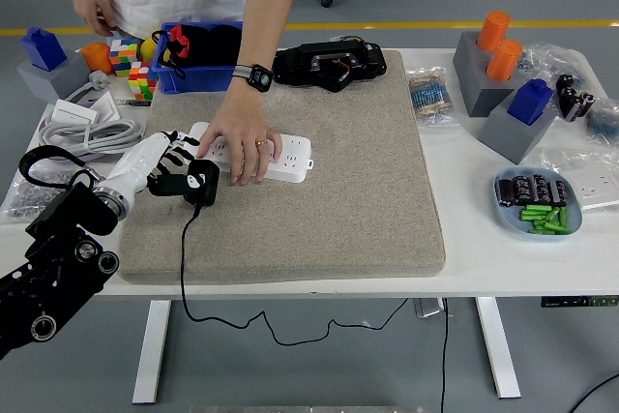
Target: Press the white button,pick up the black plug,place it near the board,insert it into the board
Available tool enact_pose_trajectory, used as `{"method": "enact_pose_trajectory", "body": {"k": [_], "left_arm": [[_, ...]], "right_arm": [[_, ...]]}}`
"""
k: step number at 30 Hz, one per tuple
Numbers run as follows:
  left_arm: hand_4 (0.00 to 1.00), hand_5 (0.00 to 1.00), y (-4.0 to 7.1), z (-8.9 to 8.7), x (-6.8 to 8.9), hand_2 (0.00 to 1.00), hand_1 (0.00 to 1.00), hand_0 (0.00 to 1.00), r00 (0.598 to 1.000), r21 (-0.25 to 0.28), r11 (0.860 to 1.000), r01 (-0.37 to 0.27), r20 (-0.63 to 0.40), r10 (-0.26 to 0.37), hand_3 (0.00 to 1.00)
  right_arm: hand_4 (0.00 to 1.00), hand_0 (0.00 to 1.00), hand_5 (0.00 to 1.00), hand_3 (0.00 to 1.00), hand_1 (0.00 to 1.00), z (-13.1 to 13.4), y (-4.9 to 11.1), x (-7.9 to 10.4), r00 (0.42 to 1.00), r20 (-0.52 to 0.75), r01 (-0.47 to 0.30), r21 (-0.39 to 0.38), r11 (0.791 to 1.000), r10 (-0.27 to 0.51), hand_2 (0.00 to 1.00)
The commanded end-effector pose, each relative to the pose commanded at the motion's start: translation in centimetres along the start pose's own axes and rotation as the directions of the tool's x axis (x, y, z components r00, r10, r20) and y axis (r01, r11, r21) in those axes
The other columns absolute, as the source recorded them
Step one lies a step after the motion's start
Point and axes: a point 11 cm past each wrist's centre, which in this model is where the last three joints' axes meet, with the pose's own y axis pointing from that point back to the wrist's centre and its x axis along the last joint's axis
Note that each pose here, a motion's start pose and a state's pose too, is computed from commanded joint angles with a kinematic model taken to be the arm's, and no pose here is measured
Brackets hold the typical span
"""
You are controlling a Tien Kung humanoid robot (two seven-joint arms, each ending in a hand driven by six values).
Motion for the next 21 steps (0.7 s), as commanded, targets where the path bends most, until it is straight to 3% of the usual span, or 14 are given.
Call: {"method": "enact_pose_trajectory", "body": {"k": [1, 6, 7, 18, 21], "left_arm": [[0.806, 0.687, 0.0, 0.0, -0.2, 0.66, 0.647, 0.444, 1.0, 0.004, 1.0, 0.008, 0.002, -0.008, 0.79], [0.806, 0.687, 0.3, 0.1, -1.2, 0.66, 0.647, 0.444, 0.999, 0.014, 0.999, 0.041, 0.007, -0.041, 0.79], [0.838, 0.823, 0.3, 0.1, -1.4, 0.697, 0.688, 0.464, 0.999, 0.014, 0.999, 0.045, 0.007, -0.045, 0.822], [0.846, 0.831, 0.5, 0.2, -2.1, 0.701, 0.689, 0.466, 0.997, 0.025, 0.997, 0.068, 0.037, -0.069, 0.827], [0.848, 0.787, 0.5, 0.3, -2.1, 0.702, 0.69, 0.463, 0.996, 0.025, 0.997, 0.069, 0.049, -0.07, 0.828]], "right_arm": [[0.673, 0.717, 0.389, 0.624, 0.685, 0.0, 0.0, 0.0, 1.0, 0.0, 0.0, 0.0, 1.0, 0.0, 0.677], [0.673, 0.717, 0.389, 0.624, 0.685, 0.0, 0.0, 0.0, 1.0, -0.001, 0.001, 0.001, 1.0, -0.001, 0.677], [0.673, 0.715, 0.388, 0.625, 0.685, 0.0, 0.0, 0.0, 1.0, -0.001, 0.001, 0.001, 1.0, -0.001, 0.677], [0.672, 0.716, 0.388, 0.624, 0.685, 0.0, 0.0, -0.1, 1.0, 0.0, 0.001, 0.001, 1.0, -0.001, 0.677], [0.67, 0.717, 0.388, 0.624, 0.685, 0.0, 0.0, 0.0, 1.0, 0.0, 0.0, 0.0, 1.0, 0.0, 0.677]]}}
